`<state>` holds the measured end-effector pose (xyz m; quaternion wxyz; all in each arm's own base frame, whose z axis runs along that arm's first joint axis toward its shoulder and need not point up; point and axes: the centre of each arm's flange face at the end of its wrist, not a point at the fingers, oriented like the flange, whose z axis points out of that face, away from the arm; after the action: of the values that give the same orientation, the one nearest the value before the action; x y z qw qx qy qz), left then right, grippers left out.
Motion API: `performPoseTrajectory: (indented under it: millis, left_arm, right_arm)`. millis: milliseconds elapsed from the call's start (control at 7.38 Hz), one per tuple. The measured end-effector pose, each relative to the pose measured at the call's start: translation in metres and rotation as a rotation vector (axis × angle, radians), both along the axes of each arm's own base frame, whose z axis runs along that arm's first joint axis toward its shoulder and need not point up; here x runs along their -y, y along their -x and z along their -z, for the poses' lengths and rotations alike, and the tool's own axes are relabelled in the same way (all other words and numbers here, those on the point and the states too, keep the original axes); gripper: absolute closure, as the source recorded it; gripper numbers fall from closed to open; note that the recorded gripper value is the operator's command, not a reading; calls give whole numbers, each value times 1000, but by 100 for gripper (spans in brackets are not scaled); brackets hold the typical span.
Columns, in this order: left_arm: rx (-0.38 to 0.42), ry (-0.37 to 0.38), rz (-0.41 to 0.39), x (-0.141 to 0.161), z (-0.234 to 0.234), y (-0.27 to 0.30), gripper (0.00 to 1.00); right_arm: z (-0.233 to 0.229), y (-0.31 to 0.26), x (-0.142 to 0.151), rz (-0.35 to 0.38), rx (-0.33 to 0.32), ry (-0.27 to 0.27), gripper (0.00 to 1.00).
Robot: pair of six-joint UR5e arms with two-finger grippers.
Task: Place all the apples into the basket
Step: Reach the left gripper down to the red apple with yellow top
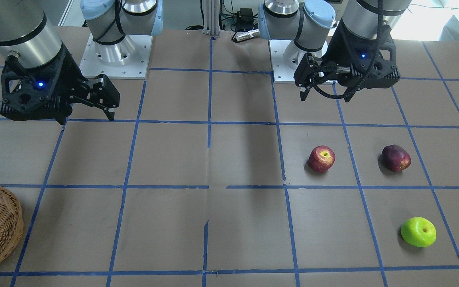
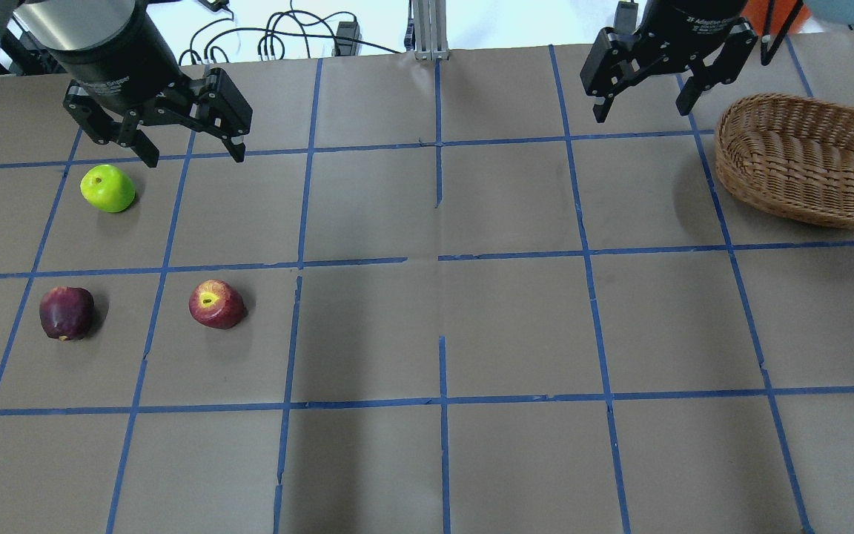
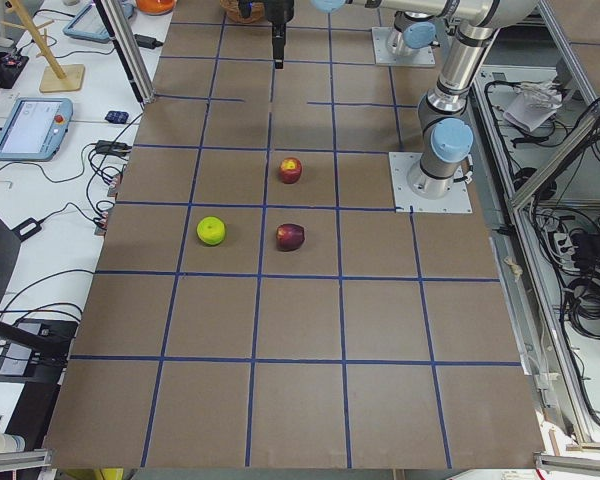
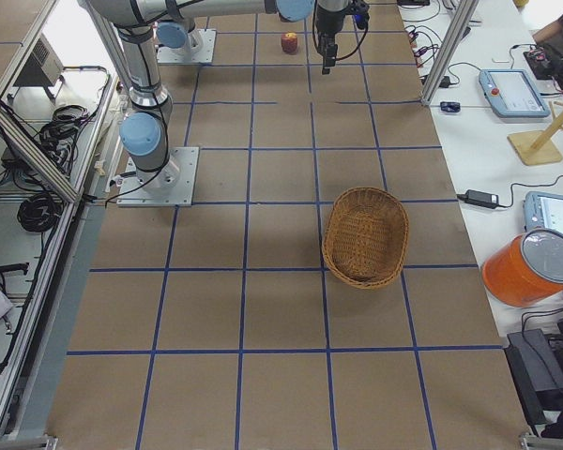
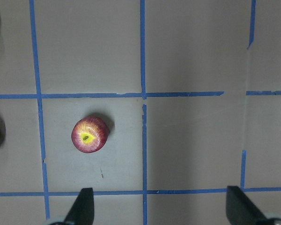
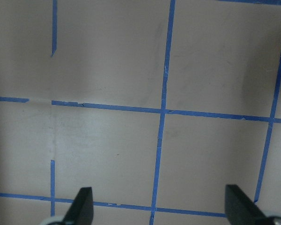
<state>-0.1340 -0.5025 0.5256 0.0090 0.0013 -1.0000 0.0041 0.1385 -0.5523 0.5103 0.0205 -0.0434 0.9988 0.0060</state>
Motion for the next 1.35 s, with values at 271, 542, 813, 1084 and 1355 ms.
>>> performPoseTrajectory:
  millis: [271, 542, 813, 1084, 1355]
  left_arm:
    - [0, 0, -1, 0, 0, 0, 0]
    - [0, 1, 1, 0, 0, -1, 0]
    - [0, 3, 2, -1, -1, -2, 0]
    - [-1, 6, 3, -2, -3, -3, 0]
    - [-1, 9, 10, -3, -5, -9, 0]
  right_arm:
    - [0, 0, 0, 0, -1, -1, 0]
    - [1, 0, 0, 0, -1, -2, 0]
    - [1, 0, 1, 1, -1, 0, 0]
    - [1, 0, 1, 0, 0, 0, 0]
    - [1, 0, 1, 0, 0, 0, 0]
